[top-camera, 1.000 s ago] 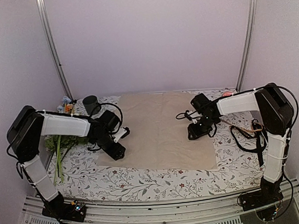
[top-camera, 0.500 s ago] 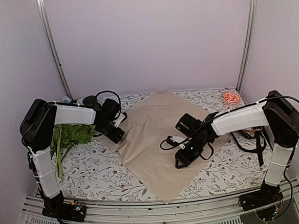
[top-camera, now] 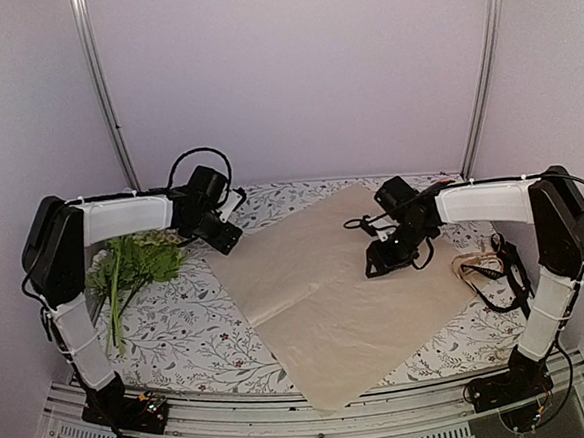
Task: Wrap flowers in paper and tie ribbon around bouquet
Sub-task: Rotate the flattened wrapping paper at the center of the board.
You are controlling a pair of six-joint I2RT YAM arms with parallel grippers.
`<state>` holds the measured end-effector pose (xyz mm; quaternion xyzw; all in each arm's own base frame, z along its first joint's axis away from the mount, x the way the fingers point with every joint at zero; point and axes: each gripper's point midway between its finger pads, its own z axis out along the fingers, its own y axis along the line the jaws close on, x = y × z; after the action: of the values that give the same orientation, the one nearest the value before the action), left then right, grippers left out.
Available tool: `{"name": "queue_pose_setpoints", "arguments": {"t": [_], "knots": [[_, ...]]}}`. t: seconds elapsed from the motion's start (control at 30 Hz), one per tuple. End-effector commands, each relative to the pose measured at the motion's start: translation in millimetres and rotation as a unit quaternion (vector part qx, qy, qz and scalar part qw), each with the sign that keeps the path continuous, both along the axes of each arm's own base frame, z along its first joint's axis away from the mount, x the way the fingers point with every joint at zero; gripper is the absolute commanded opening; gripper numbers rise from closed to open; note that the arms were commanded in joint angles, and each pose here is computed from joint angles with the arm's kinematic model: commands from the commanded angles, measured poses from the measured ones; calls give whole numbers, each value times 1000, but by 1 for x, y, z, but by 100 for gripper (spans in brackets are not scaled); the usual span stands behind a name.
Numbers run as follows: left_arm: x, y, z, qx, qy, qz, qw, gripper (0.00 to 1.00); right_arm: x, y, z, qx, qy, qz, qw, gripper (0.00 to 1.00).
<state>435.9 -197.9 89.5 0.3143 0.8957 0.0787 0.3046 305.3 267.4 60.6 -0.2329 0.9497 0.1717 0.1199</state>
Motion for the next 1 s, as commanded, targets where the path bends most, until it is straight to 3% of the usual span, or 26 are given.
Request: {"name": "queue_pose_setpoints", "arguments": {"t": [0.0, 0.1, 0.2, 0.53, 0.7, 0.83, 0.97], "knots": [[-36, -34, -2, -62, 28, -30, 997, 78, 44, -82, -25, -113, -26, -122, 986, 46], [-54, -45, -32, -51, 55, -42, 996, 78, 61, -106, -39, -133, -28, -156, 978, 46], [-53, -19, -54, -17, 72, 16, 997, 77, 73, -105, -48, -129, -30, -153, 979, 46], [-70, 32, -75, -9, 99, 76, 992, 76, 111, -85, -66, -120, -34, -136, 983, 46], [-65, 26, -39, -43, 53, 55, 996, 76, 120, -76, -37, -94, -55, -134, 985, 45], [-64, 22, 13, -115, 19, 44, 992, 78, 122, -62, 15, -46, -95, -116, 988, 46], [-62, 80, 47, -154, 22, 150, 976, 77, 112, -38, 67, 31, -130, -72, 988, 46]]}}
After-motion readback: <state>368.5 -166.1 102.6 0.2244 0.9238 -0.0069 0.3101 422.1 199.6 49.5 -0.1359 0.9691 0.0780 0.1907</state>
